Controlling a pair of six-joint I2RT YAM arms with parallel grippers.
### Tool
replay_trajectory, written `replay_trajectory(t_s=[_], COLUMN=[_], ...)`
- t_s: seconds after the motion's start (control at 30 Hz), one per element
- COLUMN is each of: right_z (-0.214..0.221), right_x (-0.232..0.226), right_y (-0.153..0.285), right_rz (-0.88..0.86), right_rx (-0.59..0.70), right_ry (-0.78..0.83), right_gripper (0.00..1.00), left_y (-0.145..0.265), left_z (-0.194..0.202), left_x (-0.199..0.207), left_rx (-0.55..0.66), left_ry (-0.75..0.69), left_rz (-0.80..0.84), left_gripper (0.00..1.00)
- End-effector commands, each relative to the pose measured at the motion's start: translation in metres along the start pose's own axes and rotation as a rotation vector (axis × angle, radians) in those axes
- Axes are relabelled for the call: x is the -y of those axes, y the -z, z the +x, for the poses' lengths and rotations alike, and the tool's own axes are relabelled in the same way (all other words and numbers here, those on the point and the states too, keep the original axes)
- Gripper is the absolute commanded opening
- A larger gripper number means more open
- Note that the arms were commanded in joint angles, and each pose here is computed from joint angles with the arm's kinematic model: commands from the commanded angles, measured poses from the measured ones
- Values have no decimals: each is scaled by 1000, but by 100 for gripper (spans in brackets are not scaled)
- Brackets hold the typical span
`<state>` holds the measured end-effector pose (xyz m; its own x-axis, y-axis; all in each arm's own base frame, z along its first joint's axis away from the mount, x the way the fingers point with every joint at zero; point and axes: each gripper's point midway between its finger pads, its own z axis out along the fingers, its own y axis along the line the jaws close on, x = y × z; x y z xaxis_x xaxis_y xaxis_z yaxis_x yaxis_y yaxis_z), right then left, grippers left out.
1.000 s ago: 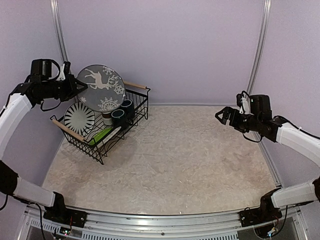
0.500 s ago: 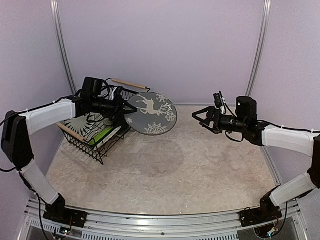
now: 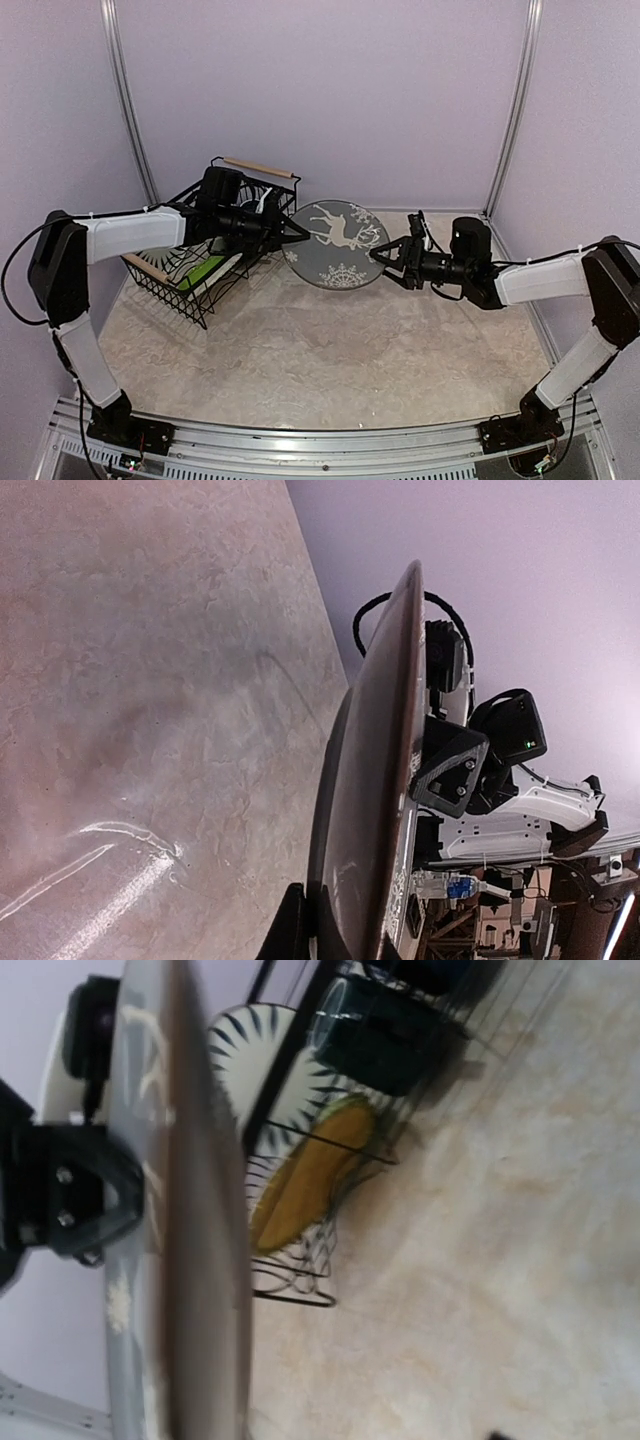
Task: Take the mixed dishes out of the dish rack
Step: Pass from the left arm to the right
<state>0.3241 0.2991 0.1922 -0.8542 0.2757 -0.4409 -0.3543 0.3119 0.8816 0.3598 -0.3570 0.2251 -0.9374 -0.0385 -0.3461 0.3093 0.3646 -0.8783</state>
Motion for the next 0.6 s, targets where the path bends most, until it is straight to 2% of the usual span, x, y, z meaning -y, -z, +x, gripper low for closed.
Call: replay_trajectory(t_s=[0.0, 0.3, 0.43, 0.57], right_z=[1, 0, -1, -4], right_x=[-22, -22, -18, -5], right_y=[-3, 0, 2, 11], right_rz=[-126, -192, -185, -155], right_rx=[2, 41, 56, 80], right_ry=[-18, -78, -87, -103], right_gripper=[58, 18, 2, 0], left_y=[-8, -14, -11, 1], left_z=[-13, -9, -11, -16], left_x=[51, 44, 37, 25], left_rx=[3, -19, -12, 27], left_ry=[-125, -119, -112, -115], left_rz=[148, 139, 116, 44], left_gripper=[0, 0, 19, 51])
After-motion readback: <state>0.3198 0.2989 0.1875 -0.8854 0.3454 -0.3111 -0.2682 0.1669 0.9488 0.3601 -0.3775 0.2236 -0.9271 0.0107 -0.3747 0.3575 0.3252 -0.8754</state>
